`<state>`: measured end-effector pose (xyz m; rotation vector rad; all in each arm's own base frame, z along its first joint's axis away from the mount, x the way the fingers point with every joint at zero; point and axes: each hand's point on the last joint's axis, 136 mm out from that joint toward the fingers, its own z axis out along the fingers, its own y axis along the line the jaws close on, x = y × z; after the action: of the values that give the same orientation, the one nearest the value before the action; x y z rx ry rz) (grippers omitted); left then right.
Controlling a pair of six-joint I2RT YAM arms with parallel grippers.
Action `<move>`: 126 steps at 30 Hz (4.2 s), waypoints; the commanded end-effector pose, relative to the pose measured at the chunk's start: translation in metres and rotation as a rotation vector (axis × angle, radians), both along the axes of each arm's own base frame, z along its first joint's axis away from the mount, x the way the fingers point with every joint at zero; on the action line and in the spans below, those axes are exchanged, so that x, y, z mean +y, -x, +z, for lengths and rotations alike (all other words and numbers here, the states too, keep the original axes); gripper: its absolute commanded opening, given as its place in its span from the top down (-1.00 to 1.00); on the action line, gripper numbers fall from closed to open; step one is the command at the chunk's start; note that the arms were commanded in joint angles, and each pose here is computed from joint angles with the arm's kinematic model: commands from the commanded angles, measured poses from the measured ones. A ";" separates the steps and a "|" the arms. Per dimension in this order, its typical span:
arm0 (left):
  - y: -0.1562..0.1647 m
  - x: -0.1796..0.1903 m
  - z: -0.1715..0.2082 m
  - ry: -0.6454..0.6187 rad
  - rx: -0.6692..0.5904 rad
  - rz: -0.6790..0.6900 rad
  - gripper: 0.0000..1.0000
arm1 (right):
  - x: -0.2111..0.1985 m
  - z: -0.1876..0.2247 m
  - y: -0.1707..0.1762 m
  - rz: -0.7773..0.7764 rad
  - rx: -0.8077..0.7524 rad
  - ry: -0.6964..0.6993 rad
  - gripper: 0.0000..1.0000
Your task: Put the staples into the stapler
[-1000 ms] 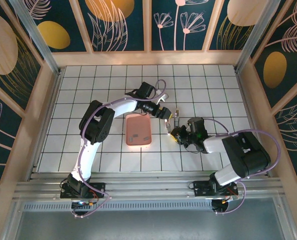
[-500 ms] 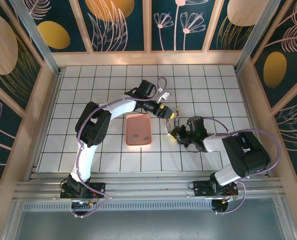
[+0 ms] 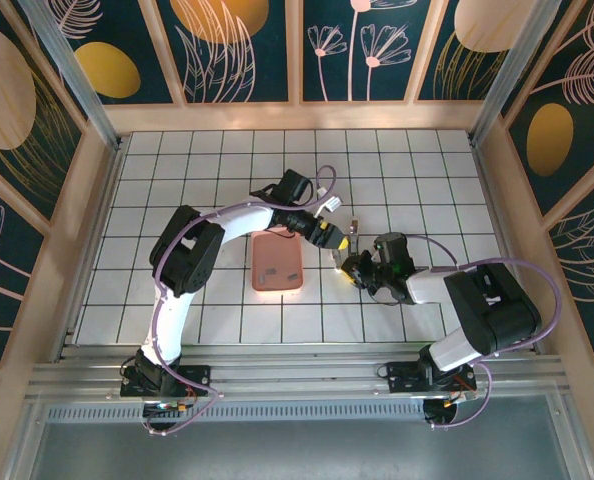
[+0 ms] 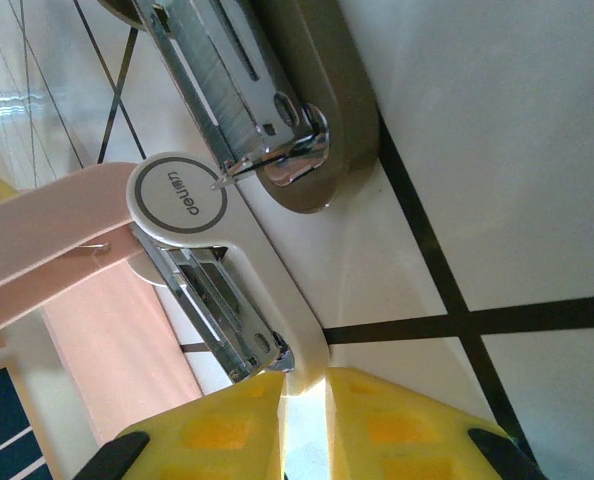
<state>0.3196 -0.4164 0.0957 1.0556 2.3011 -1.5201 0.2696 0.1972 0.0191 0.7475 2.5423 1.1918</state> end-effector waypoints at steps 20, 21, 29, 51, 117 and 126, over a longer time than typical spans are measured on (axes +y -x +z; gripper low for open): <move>0.030 0.007 0.001 -0.032 -0.051 -0.015 -0.58 | -0.019 -0.007 -0.004 -0.042 -0.052 0.164 0.60; 0.027 0.007 0.002 -0.033 -0.063 0.003 -0.60 | -0.021 -0.004 -0.003 -0.047 -0.054 0.171 0.59; -0.011 0.011 0.022 -0.061 -0.147 0.184 -0.72 | -0.039 0.043 0.004 -0.102 -0.133 0.195 0.45; -0.055 0.052 0.039 -0.122 -0.210 0.439 -0.78 | 0.000 0.053 -0.039 0.015 -0.119 0.189 0.19; -0.094 0.000 0.061 -0.027 -0.339 0.343 -0.78 | -0.043 0.055 -0.013 -0.042 -0.138 0.212 0.24; -0.106 -0.040 0.045 0.061 -0.292 0.260 -0.78 | -0.062 0.037 -0.002 -0.090 -0.091 0.133 0.30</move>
<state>0.4301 -0.4419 0.1451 0.8103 2.1127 -1.1544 0.2715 0.1291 0.0569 0.7671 2.4611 0.9237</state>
